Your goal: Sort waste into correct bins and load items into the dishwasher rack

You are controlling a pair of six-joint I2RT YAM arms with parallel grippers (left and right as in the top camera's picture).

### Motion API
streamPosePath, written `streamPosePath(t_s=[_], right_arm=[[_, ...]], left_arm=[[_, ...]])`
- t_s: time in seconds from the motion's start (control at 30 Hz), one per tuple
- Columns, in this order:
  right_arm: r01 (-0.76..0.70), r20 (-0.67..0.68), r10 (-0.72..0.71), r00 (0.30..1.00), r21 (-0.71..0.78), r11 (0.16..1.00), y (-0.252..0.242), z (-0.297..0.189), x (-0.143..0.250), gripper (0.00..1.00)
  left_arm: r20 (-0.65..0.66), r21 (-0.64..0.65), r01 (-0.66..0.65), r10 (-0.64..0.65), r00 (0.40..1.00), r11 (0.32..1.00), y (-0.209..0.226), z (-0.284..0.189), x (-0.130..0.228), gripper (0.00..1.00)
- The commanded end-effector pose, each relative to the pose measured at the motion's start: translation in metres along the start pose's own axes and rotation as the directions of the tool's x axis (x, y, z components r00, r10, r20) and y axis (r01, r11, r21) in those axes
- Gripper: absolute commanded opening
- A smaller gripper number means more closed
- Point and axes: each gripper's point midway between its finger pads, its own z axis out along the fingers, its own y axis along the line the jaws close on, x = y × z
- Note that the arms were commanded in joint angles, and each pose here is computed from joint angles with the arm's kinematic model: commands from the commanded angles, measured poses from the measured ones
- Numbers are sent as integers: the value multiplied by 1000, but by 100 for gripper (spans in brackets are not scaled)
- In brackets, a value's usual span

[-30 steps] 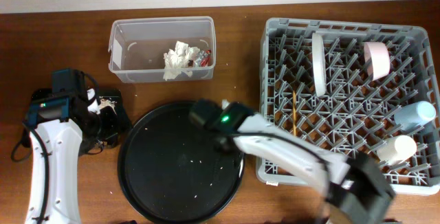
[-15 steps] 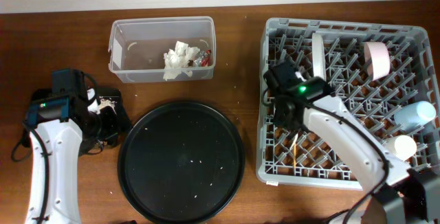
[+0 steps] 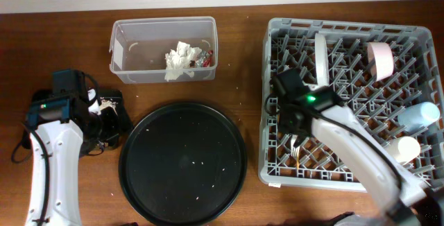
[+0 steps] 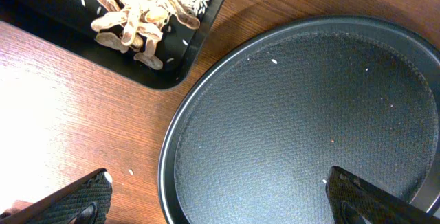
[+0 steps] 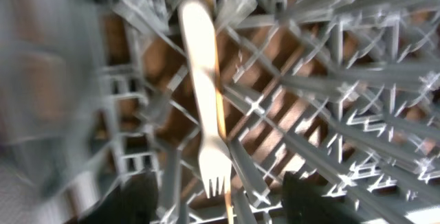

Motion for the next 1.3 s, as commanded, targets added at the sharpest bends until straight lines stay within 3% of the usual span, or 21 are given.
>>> streamPosePath(t_s=[0.0, 0.07, 0.13, 0.23, 0.3, 0.37, 0.47, 0.57, 0.67, 0.73, 0.8, 0.9, 1.03, 1.27], right_arm=[[10, 118, 11, 993, -181, 983, 0, -49, -26, 83], [111, 109, -79, 991, -327, 938, 6, -58, -25, 89], [94, 90, -63, 994, -390, 916, -6, -58, -29, 98], [138, 113, -97, 989, -438, 888, -25, -56, -37, 98], [104, 101, -68, 993, -416, 903, -41, -52, -39, 98], [53, 62, -31, 998, -394, 918, -56, -49, -35, 98], [-1, -38, -12, 999, -312, 950, -79, -43, -14, 98], [-4, -84, -21, 996, -287, 958, -85, -47, 2, 98], [10, 30, -1, 1000, -292, 956, -89, -73, 1, 98], [15, 163, 29, 986, -263, 965, -99, -97, 0, 98], [35, 345, 58, 937, -257, 966, -107, -127, 5, 98], [29, 469, 80, 880, -220, 975, -119, -143, 20, 98], [29, 519, 89, 850, -215, 976, -123, -153, 34, 98], [29, 517, 88, 851, -215, 976, -123, -153, 34, 98]], left_arm=[[18, 101, -71, 69, 997, 992, -20, -5, -1, 99], [46, 143, -167, 162, 986, 976, -41, -6, -1, 99], [85, 159, -305, 295, 952, 939, -69, -6, 2, 99], [131, 169, -538, 522, 843, 826, -117, -6, 23, 99], [104, 85, -627, 618, 779, 775, -122, 1, 33, 99], [44, 29, -573, 572, 819, 819, -107, 6, 36, 99], [-35, 94, -422, 427, 904, 902, -83, 5, 38, 99], [-109, 78, -345, 352, 930, 935, -55, 0, 47, 99], [32, 68, -375, 374, 927, 924, -53, -26, 42, 99], [186, 81, -388, 369, 911, 918, -54, -49, 41, 100], [394, 94, -409, 343, 853, 908, -51, -75, 48, 99], [537, 102, -425, 310, 785, 899, -42, -88, 67, 99], [650, 106, -441, 273, 709, 891, -33, -105, 85, 99], [636, 106, -439, 279, 720, 892, -30, -102, 90, 99]])
